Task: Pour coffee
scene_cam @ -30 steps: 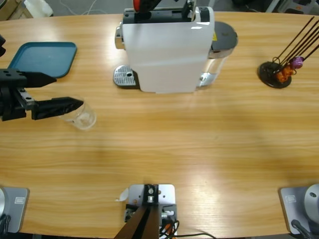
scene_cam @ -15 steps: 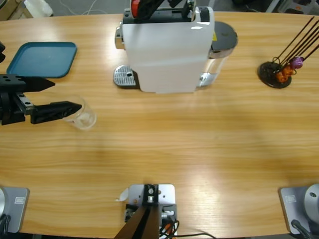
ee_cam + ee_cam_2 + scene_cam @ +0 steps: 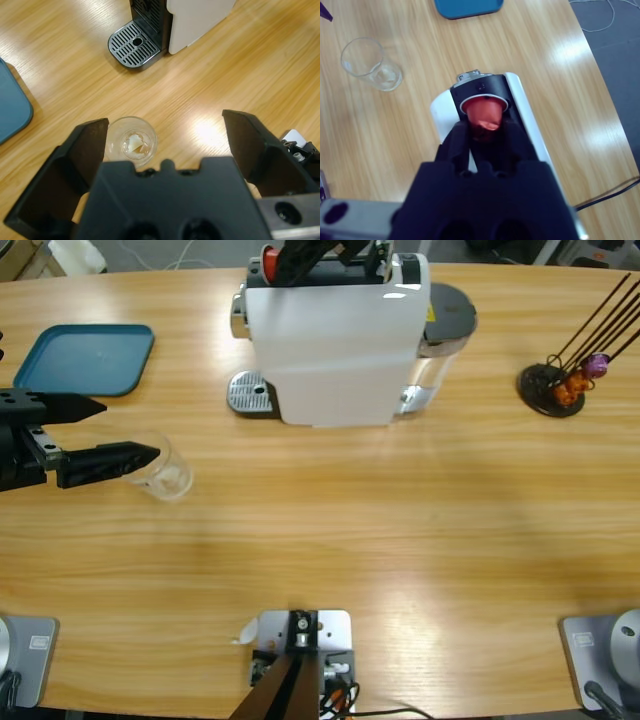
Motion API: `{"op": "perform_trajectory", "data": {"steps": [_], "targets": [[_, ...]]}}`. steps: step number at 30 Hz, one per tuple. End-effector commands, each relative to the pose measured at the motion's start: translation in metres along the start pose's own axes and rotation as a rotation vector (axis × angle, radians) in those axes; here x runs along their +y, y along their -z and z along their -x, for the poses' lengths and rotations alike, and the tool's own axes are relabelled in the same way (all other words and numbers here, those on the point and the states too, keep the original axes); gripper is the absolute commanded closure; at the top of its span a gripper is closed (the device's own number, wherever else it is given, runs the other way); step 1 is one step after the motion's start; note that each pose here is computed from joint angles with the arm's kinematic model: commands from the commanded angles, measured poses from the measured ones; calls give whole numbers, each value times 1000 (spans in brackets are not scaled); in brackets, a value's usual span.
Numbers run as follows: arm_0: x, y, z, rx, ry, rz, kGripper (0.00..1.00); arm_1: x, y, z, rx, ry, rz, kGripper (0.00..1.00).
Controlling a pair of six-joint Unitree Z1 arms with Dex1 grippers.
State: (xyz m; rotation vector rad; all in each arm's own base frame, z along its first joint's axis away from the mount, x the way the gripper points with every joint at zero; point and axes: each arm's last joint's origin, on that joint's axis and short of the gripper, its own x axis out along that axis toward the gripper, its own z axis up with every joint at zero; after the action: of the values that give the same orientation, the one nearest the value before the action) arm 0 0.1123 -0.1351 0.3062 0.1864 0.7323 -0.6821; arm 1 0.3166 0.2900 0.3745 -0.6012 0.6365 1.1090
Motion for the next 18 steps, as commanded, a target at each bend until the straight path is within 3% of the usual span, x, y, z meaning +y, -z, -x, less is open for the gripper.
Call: {"op": "perform_trajectory", "data": {"steps": [1, 5, 7, 9, 12, 13, 14, 18], "targets": [[3, 13, 1, 6, -11, 5, 13, 6, 2, -6, 44, 24, -18, 84], [3, 12, 2, 1, -10, 6, 13, 15, -7, 17, 0, 39, 4, 104], [2, 11, 2, -2, -9, 6, 13, 29, -14, 32, -45, 4, 14, 281], [2, 10, 2, -8, -9, 7, 13, 48, -23, 43, -82, -30, 16, 380], [1, 6, 3, -20, -5, 9, 13, 66, -26, 50, -88, -69, -57, 746], [1, 5, 5, -27, -3, 9, 13, 71, -22, 49, -71, -75, -78, 819], [1, 4, 6, -33, -2, 10, 13, 77, -17, 49, -55, -86, -109, 984], [1, 0, 9, -50, 2, 11, 13, 100, 26, 68, 9, -73, -422, 1000]]}}
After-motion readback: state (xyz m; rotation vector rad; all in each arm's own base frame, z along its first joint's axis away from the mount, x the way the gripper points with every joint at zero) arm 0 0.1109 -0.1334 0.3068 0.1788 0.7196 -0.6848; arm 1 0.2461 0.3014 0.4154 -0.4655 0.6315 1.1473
